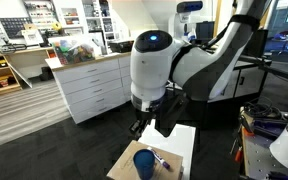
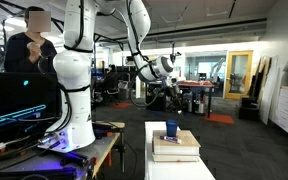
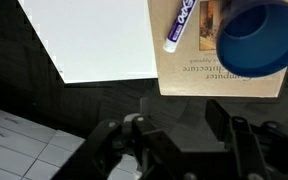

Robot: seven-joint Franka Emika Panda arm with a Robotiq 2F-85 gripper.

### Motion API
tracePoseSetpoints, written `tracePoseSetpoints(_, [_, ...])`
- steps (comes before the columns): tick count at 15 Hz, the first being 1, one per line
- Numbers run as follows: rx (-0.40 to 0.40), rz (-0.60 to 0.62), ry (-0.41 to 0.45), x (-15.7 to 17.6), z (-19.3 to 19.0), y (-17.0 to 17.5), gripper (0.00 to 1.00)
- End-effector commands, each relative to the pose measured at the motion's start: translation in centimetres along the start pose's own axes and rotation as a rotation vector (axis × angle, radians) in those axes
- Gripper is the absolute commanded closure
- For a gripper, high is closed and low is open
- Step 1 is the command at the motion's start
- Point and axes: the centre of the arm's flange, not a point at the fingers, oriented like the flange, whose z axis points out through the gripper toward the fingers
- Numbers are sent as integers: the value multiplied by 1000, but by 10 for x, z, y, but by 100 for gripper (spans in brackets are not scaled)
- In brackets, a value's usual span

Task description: Take the marker out of the cup and put it on the book

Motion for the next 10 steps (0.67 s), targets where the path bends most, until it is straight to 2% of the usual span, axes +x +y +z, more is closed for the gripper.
tracePoseSetpoints(1, [14, 34, 36, -13, -15, 15, 10])
tracePoseSetpoints(3, [10, 41, 36, -14, -17, 17, 1])
tracePoseSetpoints(5, [16, 43, 20, -14, -19, 20, 0])
tracePoseSetpoints(10, [77, 32, -129, -15, -14, 22, 0])
